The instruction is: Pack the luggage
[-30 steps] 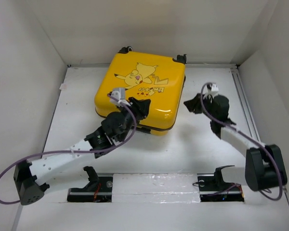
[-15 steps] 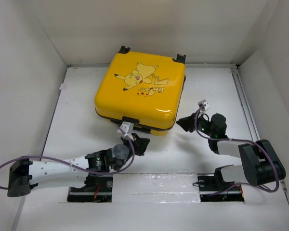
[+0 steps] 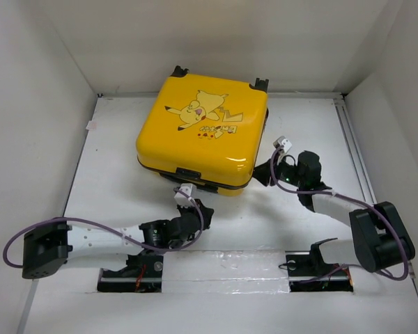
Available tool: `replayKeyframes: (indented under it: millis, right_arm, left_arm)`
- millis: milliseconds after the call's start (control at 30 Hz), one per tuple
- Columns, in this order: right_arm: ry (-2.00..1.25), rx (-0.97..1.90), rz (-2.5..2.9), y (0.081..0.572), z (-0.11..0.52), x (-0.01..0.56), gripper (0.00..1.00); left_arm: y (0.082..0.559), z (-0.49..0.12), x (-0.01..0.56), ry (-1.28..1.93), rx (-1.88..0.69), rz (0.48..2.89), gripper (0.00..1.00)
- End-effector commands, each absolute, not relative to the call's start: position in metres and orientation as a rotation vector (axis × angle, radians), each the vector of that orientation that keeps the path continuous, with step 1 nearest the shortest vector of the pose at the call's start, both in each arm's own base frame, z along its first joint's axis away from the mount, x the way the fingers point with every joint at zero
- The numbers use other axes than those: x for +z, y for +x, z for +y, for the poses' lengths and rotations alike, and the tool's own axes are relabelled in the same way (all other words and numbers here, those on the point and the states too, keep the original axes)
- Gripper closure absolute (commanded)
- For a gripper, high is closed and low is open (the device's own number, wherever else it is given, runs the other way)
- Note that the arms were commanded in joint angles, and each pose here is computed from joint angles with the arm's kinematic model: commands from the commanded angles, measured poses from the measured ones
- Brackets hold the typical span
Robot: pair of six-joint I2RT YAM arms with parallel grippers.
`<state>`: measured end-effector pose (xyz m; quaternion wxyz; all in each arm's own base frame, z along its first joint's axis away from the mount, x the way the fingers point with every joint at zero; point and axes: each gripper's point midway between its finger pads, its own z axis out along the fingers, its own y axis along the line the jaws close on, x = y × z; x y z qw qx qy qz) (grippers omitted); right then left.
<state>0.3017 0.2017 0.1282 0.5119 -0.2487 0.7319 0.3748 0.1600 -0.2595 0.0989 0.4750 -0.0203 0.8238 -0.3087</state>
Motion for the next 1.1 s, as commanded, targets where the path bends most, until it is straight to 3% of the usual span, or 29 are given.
replayKeyframes:
  millis: [0,100,433,800,1067]
  right_arm:
    - [-0.72,0.916,1.673,0.31,0.218,0.144,0.57]
    - [-0.696,0.933,1.626,0.314,0.224,0.149,0.59]
    - [-0.643,0.979,1.574,0.314,0.232,0.15,1.0]
    - [-0.418,0.888,1.842,0.274,0.237,0.109,1.0]
    - [-0.451,0.922,1.975,0.183,0.257,0.087,1.0]
  left_arm:
    - [0.175,-0.273,0.125,-0.123,-0.803,1.942,0.9]
    - [0.187,-0.272,0.132,-0.173,-0.773,1.897,0.9]
    - [0.217,-0.281,0.14,-0.224,-0.664,1.824,0.9]
    - [0.26,-0.283,0.159,-0.271,-0.586,1.772,0.9]
    - [0.277,-0.303,0.168,-0.215,-0.606,1.761,0.9]
